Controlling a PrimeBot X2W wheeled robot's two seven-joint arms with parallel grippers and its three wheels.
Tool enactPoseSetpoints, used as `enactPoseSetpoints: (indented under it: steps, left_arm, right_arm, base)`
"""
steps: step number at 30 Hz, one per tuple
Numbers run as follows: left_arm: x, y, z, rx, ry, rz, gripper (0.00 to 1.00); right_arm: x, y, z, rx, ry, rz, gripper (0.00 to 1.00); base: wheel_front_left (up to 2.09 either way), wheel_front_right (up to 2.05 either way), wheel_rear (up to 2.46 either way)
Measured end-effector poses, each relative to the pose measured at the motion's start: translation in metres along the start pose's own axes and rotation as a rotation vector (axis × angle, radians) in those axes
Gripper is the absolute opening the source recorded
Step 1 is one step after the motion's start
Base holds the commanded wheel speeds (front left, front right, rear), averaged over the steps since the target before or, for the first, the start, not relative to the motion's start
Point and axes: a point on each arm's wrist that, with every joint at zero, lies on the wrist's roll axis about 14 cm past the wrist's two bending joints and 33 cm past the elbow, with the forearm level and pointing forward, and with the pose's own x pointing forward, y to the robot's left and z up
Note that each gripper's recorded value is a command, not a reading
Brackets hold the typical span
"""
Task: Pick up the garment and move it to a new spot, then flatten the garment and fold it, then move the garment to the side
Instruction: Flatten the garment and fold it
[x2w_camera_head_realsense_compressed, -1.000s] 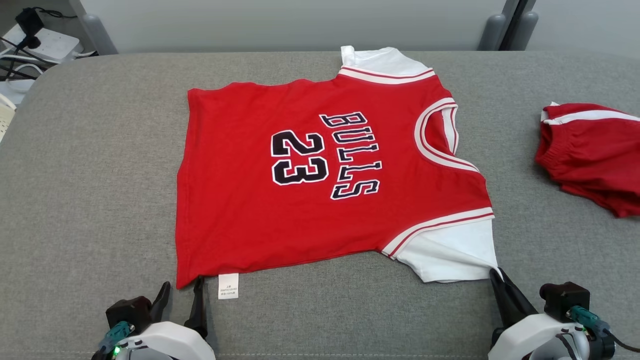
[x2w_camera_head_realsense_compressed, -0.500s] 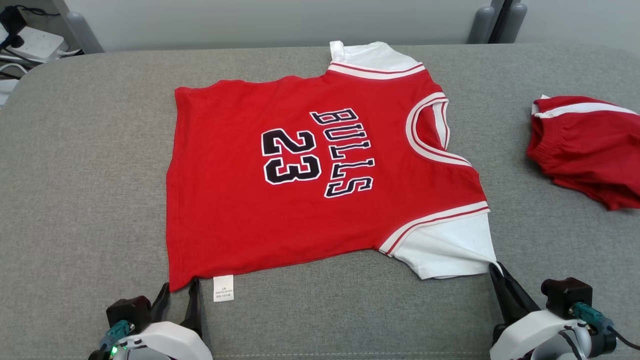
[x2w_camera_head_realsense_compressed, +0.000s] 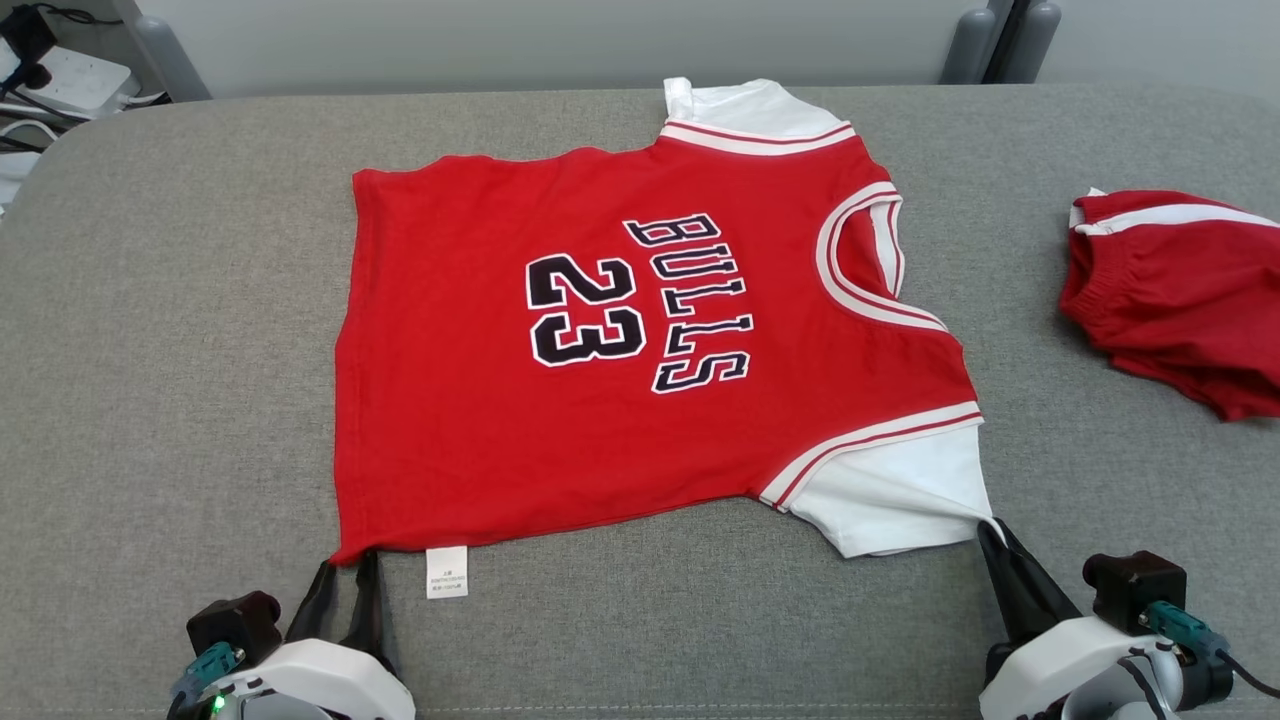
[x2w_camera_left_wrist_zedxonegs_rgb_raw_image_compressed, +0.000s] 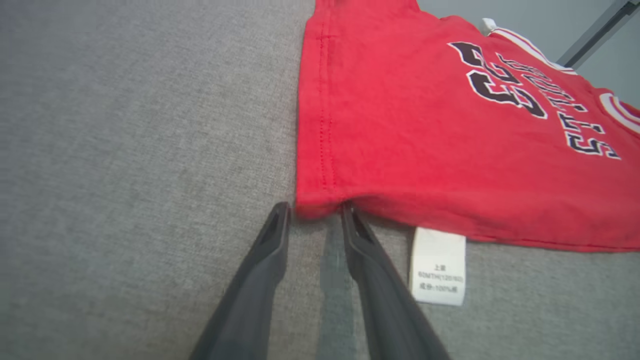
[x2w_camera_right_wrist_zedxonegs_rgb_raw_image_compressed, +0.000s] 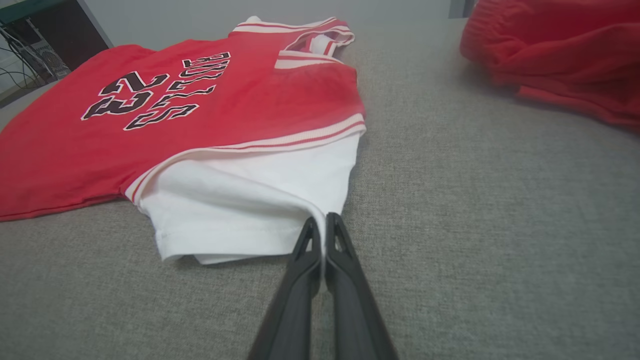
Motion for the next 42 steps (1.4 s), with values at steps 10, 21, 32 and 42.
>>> enactPoseSetpoints:
  steps: [10, 21, 32, 42]
  left_arm:
    - [-0.003, 0.007, -0.006, -0.259, 0.002, 0.034, 1.0]
    - [-0.001, -0.032, -0.006, -0.457, 0.018, -0.054, 1.0]
    - [-0.001, -0.018, -0.005, -0.545, -0.001, 0.004, 1.0]
    - [0.0, -0.004, -0.011, -0.47, 0.015, 0.045, 0.0]
  right_arm:
    - [0.0, 0.001, 0.002, -0.001, -0.004, 0.002, 0.0]
    - [0.001, 0.003, 0.002, -0.001, -0.006, 0.007, 0.0]
    - [0.001, 0.004, 0.003, 0.002, -0.009, 0.008, 0.0]
    - [0.001, 0.005, 0.003, 0.002, -0.011, 0.011, 0.0]
  base:
    - [0.0, 0.0, 0.0]
    - [0.0, 0.0, 0.0]
    - [0.0, 0.0, 0.0]
    - [0.0, 0.0, 0.0]
